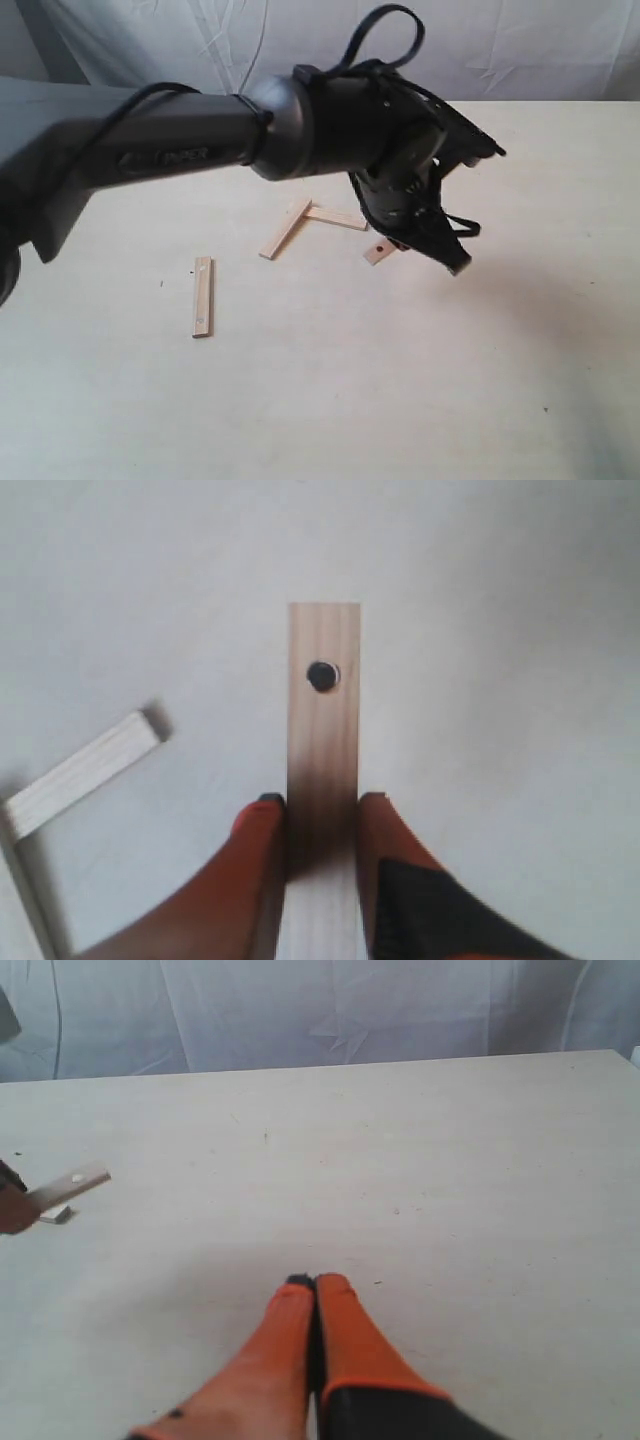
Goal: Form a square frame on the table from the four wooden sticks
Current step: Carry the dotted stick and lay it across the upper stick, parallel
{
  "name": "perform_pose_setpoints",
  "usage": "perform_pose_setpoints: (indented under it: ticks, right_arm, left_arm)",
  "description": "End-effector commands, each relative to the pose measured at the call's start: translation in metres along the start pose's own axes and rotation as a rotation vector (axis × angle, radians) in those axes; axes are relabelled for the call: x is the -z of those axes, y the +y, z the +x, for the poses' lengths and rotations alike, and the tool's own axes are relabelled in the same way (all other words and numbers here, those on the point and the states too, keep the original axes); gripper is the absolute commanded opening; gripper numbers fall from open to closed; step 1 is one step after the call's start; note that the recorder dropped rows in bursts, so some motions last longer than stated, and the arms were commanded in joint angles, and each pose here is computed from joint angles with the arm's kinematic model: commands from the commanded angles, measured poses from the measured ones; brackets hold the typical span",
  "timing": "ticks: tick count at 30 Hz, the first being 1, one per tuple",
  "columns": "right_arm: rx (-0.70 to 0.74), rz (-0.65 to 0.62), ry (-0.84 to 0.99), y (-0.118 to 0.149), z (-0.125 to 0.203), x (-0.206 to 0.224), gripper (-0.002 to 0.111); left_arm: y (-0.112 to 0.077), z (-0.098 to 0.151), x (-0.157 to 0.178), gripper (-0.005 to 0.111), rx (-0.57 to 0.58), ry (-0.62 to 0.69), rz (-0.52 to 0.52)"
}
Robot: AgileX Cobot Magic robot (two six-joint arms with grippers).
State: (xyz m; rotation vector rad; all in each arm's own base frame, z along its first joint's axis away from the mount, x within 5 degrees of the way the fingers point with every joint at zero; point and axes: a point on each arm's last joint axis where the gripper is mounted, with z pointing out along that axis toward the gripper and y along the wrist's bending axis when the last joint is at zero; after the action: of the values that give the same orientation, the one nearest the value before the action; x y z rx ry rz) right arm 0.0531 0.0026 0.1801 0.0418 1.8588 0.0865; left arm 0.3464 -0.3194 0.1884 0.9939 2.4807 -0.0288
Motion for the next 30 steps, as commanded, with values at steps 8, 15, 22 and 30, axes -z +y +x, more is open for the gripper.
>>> perform_pose_setpoints:
  ticks: [8,15,22,30]
  right_arm:
    - [0.002,0.005,-0.019,0.0,-0.001,0.0,0.0]
    - [0.002,0.005,-0.019,0.0,-0.001,0.0,0.0]
    - [0.002,0.005,-0.019,0.0,-0.001,0.0,0.0]
    - [0.002,0.005,-0.019,0.0,-0.001,0.0,0.0]
  left_arm:
    - [0.091,0.014,-0.014,0.0,0.388,0.029,0.024]
    - [0.097,0.022,-0.038,0.0,0.444,0.055,0.044]
    - [0.089,0.029,-0.056,0.0,0.495,0.104,0.096]
    - [0.089,0.032,-0.057,0.0,0.483,0.139,0.089]
